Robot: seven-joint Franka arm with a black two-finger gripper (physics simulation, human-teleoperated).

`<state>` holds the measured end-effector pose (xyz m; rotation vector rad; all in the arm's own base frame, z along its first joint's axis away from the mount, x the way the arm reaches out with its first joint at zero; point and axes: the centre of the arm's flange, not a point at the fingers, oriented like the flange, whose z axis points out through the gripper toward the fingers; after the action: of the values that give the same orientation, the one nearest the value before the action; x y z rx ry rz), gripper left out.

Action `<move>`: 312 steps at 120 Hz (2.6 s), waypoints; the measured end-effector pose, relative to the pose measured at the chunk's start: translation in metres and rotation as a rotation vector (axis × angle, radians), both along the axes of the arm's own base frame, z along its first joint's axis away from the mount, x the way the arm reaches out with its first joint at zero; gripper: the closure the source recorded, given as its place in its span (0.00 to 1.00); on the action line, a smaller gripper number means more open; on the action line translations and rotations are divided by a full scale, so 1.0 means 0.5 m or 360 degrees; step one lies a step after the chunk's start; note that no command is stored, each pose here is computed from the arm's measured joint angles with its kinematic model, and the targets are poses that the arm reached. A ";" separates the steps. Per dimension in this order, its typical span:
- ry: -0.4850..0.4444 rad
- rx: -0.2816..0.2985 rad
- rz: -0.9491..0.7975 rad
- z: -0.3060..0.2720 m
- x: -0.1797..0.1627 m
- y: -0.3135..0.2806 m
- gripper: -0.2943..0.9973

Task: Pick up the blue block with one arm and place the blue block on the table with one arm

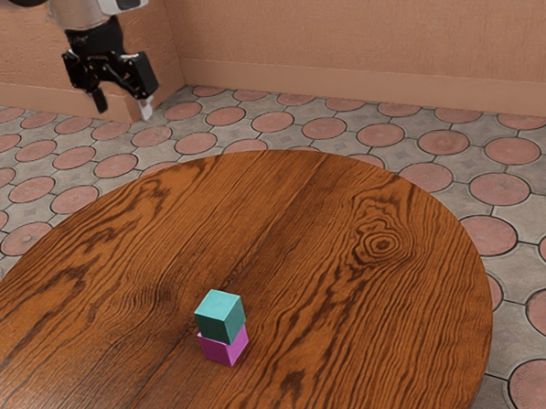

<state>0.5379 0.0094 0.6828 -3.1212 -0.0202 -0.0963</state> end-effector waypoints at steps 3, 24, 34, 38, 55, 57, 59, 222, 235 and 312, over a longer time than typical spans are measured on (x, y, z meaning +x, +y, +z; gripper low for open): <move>0.0005 0.0001 0.0009 0.000 -0.001 0.006 0.23; -0.0170 0.0010 0.0090 0.143 -0.039 0.059 0.23; -0.0267 -0.0006 0.0108 0.232 -0.078 0.066 0.23; -0.0250 -0.0014 0.0098 0.231 -0.076 0.059 0.23; -0.0162 -0.0019 0.0030 0.208 -0.065 0.014 0.23; -0.0152 -0.0017 0.0023 0.204 -0.062 0.009 0.23; -0.0141 -0.0016 0.0016 0.199 -0.058 0.004 0.23; -0.0017 -0.0099 -0.0209 -0.635 -0.097 -0.215 0.23; -0.0016 -0.0105 -0.0199 -0.649 -0.096 -0.211 0.23; 0.0054 -0.0129 -0.0218 -0.733 -0.109 -0.231 0.23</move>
<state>0.4832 -0.1061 0.3164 -3.2015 0.1954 -0.0453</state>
